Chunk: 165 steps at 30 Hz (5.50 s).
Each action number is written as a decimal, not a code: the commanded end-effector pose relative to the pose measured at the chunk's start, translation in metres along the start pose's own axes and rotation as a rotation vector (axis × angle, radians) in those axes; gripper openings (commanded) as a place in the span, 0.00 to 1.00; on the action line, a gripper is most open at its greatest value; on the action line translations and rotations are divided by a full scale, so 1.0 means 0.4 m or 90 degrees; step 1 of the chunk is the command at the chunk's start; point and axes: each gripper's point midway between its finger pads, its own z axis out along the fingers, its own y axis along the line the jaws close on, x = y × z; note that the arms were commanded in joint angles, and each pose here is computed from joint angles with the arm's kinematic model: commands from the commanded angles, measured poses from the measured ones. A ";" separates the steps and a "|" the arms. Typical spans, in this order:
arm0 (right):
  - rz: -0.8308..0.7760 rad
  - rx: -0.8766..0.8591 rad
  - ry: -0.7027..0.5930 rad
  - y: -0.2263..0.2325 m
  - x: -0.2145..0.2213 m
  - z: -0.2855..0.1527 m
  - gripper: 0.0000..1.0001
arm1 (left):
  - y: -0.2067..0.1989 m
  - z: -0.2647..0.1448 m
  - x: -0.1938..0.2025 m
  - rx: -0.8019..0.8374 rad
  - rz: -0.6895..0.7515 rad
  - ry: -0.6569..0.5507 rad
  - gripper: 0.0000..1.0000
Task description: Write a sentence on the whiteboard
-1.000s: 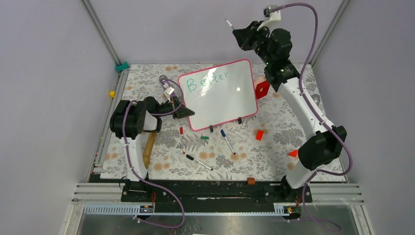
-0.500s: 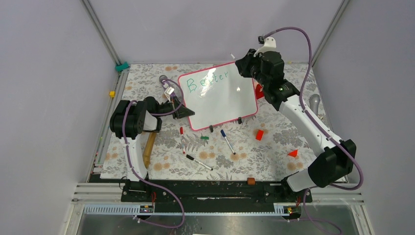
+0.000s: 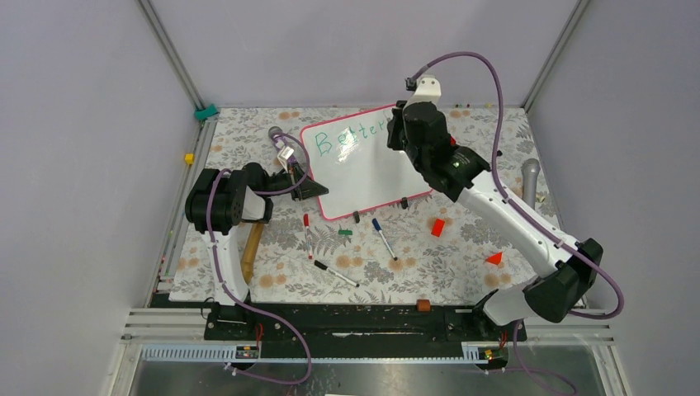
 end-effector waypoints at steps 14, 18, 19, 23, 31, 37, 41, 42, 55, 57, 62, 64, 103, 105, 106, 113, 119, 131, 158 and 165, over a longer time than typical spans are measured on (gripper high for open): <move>-0.122 -0.194 0.068 0.124 0.131 -0.026 0.00 | -0.035 -0.002 0.064 0.070 0.063 0.060 0.00; -0.172 -0.179 0.097 0.143 0.178 -0.008 0.00 | -0.034 -0.002 0.064 0.069 0.063 0.060 0.00; -0.179 -0.176 0.103 0.144 0.186 -0.003 0.00 | -0.035 -0.001 0.065 0.070 0.063 0.061 0.00; -0.201 -0.158 0.126 0.140 0.207 0.017 0.00 | -0.035 -0.001 0.064 0.072 0.063 0.061 0.00; -0.250 -0.122 0.148 0.130 0.245 0.053 0.00 | -0.035 0.000 0.064 0.072 0.062 0.062 0.00; -0.279 -0.114 0.154 0.136 0.245 0.074 0.00 | -0.035 -0.001 0.064 0.073 0.063 0.062 0.00; -0.282 -0.125 0.151 0.146 0.245 0.073 0.00 | -0.035 0.001 0.064 0.074 0.062 0.063 0.00; -0.283 -0.128 0.153 0.149 0.248 0.072 0.00 | -0.036 0.001 0.063 0.074 0.062 0.063 0.00; -0.318 -0.091 0.184 0.158 0.287 0.097 0.00 | -0.036 0.001 0.064 0.076 0.062 0.064 0.00; -0.322 -0.081 0.187 0.153 0.290 0.101 0.00 | -0.036 0.001 0.065 0.076 0.062 0.065 0.00; -0.329 -0.073 0.194 0.148 0.303 0.109 0.00 | -0.036 0.001 0.064 0.076 0.061 0.065 0.00; -0.330 -0.072 0.196 0.148 0.306 0.112 0.00 | -0.035 0.001 0.065 0.076 0.060 0.065 0.00; -0.349 -0.045 0.218 0.151 0.338 0.158 0.00 | -0.035 0.001 0.065 0.076 0.060 0.065 0.00; -0.349 -0.047 0.219 0.153 0.341 0.160 0.00 | -0.034 0.001 0.065 0.076 0.059 0.065 0.00; -0.349 -0.049 0.221 0.155 0.343 0.161 0.00 | -0.035 0.001 0.065 0.076 0.059 0.065 0.00; -0.344 -0.075 0.230 0.170 0.354 0.157 0.00 | -0.035 0.001 0.064 0.076 0.059 0.065 0.00; -0.361 -0.095 0.239 0.173 0.366 0.153 0.00 | -0.034 0.000 0.064 0.076 0.058 0.065 0.00; -0.372 -0.118 0.267 0.174 0.394 0.140 0.00 | -0.035 0.001 0.064 0.076 0.059 0.065 0.00; -0.395 -0.048 0.263 0.131 0.374 0.150 0.00 | -0.035 0.000 0.065 0.077 0.057 0.066 0.00; -0.391 -0.040 0.250 0.132 0.359 0.154 0.00 | -0.035 0.001 0.064 0.076 0.058 0.065 0.00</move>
